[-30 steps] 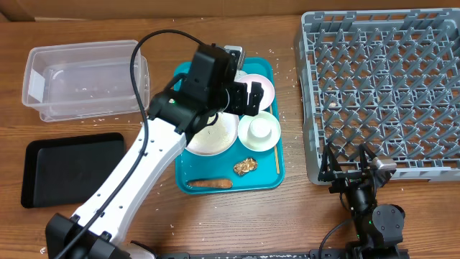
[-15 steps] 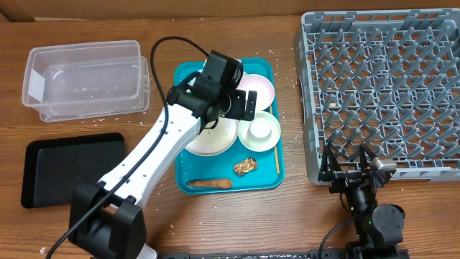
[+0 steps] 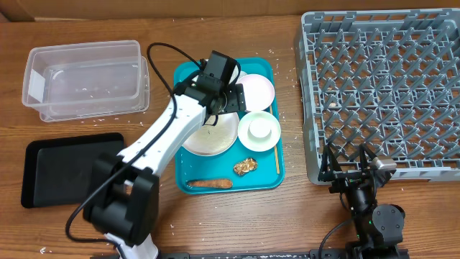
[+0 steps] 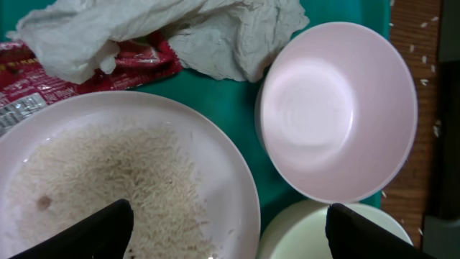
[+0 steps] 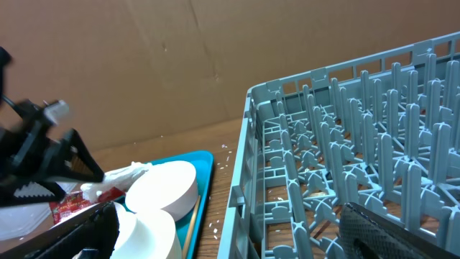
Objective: Sort waste into correct bins and load items into the dishwasher
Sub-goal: 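Move the left gripper over the teal tray toward the white tissue, then lower the left gripper and grasp the crumpled white tissue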
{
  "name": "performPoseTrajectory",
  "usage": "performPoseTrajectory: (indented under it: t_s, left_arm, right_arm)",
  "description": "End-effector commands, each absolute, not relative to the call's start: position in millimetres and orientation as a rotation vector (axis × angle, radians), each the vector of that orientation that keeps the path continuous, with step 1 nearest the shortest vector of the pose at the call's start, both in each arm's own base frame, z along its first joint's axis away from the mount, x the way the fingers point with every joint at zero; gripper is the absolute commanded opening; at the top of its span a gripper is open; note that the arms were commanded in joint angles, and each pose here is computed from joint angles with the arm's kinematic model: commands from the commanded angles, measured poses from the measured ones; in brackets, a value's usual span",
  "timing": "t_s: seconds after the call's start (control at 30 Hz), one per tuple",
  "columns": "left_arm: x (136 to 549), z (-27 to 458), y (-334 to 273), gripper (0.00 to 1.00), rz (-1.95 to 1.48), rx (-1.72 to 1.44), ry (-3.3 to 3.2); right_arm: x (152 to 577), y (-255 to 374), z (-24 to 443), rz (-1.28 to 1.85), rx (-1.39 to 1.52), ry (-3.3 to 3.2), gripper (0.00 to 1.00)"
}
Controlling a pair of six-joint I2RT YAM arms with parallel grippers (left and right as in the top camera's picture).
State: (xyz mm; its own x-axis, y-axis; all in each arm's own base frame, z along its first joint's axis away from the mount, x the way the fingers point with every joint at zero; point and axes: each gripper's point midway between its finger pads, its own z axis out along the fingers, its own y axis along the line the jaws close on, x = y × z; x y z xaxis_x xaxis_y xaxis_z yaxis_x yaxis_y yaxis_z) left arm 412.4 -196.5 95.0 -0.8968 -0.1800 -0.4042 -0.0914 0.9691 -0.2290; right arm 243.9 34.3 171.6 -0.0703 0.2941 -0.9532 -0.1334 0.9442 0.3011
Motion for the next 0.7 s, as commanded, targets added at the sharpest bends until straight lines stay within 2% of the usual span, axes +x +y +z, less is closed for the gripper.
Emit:
performPoseTrajectory:
  t_s: [0.0,0.23,0.3,0.4,0.67]
  left_arm:
    - [421.2,77.6,-196.6,0.86,-0.275,-0.32,2.691]
    - [422.8,82.9,-203.7,0.87,-0.329,-0.309,2.687]
    - [426.6,90.7,-205.4,0.84,-0.343,-0.304,2.663]
    - [435.1,102.6,-209.8,0.8,-0.372,-0.293,2.621]
    - [469.4,130.0,-224.1,0.81,-0.41,-0.12,2.442]
  right_arm:
    - [244.3,32.6,169.9,0.34,0.127,1.599,1.0]
    - [244.3,32.6,169.9,0.34,0.128,1.599,1.0]
    - [244.3,32.6,169.9,0.34,0.127,1.599,1.0]
    - [244.3,32.6,169.9,0.34,0.128,1.599,1.0]
    - [244.3,32.6,169.9,0.34,0.127,1.599,1.0]
